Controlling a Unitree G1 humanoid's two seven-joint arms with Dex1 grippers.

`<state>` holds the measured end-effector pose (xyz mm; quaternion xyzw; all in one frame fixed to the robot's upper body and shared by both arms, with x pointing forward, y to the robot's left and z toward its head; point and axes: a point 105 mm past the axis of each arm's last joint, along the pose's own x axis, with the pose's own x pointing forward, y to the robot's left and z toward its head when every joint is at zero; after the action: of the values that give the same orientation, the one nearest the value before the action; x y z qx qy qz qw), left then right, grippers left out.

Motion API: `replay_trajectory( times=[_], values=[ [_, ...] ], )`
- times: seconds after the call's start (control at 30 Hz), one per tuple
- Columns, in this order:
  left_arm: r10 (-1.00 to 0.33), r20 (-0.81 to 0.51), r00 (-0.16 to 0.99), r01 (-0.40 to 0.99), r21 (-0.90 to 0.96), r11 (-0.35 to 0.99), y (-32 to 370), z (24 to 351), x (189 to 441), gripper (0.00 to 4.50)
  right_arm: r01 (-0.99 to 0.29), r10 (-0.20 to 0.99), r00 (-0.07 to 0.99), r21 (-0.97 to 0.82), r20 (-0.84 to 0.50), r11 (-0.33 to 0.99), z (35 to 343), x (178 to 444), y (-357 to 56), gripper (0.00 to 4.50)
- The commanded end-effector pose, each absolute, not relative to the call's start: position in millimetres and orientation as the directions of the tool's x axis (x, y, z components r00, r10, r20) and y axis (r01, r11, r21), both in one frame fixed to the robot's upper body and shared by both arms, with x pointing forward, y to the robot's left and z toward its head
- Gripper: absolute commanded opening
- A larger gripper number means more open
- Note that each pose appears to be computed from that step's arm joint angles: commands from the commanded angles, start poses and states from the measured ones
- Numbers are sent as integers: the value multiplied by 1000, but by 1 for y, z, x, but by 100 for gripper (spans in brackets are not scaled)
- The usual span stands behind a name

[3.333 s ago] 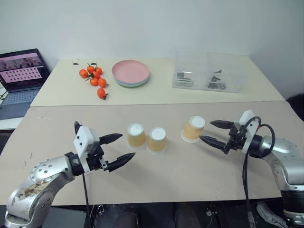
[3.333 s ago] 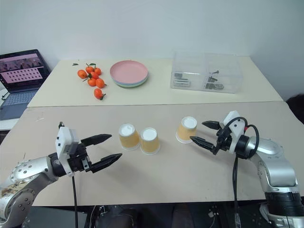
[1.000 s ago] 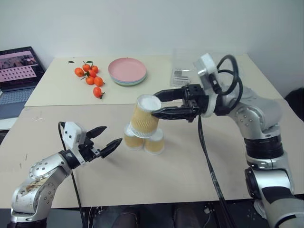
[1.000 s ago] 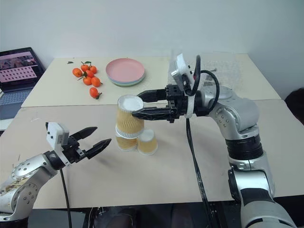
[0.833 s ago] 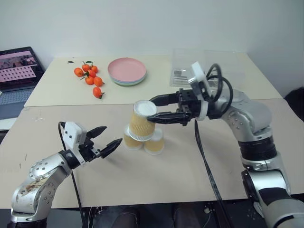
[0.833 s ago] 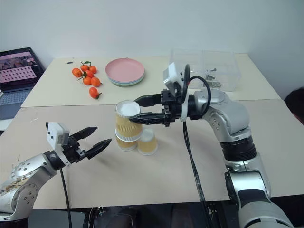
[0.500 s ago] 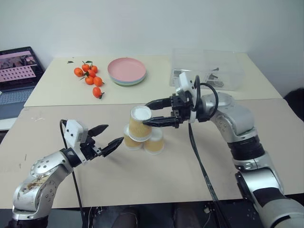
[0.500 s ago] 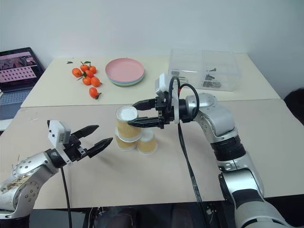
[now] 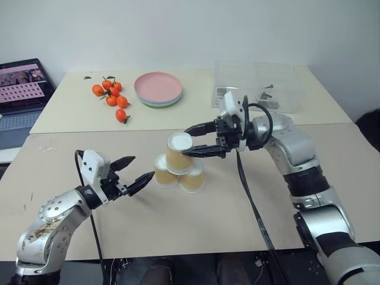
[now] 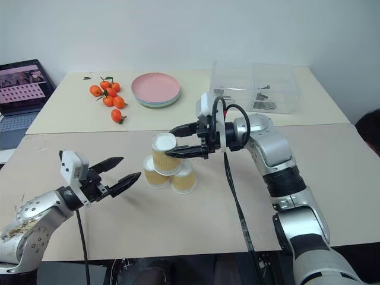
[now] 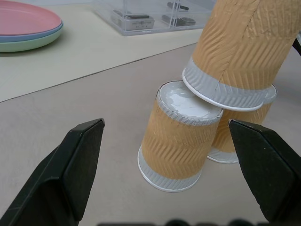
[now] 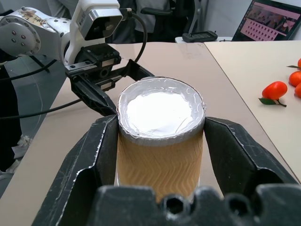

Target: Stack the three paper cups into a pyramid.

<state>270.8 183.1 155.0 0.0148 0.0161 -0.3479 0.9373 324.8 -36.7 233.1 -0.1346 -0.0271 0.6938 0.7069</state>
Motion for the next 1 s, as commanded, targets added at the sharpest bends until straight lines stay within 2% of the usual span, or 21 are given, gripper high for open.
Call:
replay_trajectory(
  times=[0.03,0.07,0.13,0.27,0.43,0.63,0.77,0.9,1.0],
  values=[
    [-654,-10,756,654,43,755,182,164,271,450,-964,994,42,-266,-104,13,251,325,-37,419],
    [-654,-9,756,654,42,755,182,164,271,450,-962,991,71,-270,-109,39,250,329,-37,445],
    [-655,-9,756,654,40,755,183,165,272,450,-962,988,102,-264,-116,68,248,333,-38,449],
    [-656,-6,755,655,33,755,183,165,273,450,-984,993,27,-179,-117,6,250,320,-54,449],
    [-642,11,767,642,-5,767,188,167,274,450,-993,997,-8,-117,-75,-17,262,313,-77,449],
    [-577,35,816,576,-126,807,211,170,276,450,-994,996,88,-70,-22,86,271,323,-104,449],
    [-450,49,892,452,-135,881,242,173,279,450,-972,976,208,-127,-71,198,257,330,-126,449],
    [-273,30,962,274,-144,951,275,164,278,450,-891,902,433,-152,-4,427,251,344,-157,449],
    [-175,7,985,174,-139,975,288,154,276,450,-752,763,642,-134,71,645,245,359,-185,449]
  ],
)
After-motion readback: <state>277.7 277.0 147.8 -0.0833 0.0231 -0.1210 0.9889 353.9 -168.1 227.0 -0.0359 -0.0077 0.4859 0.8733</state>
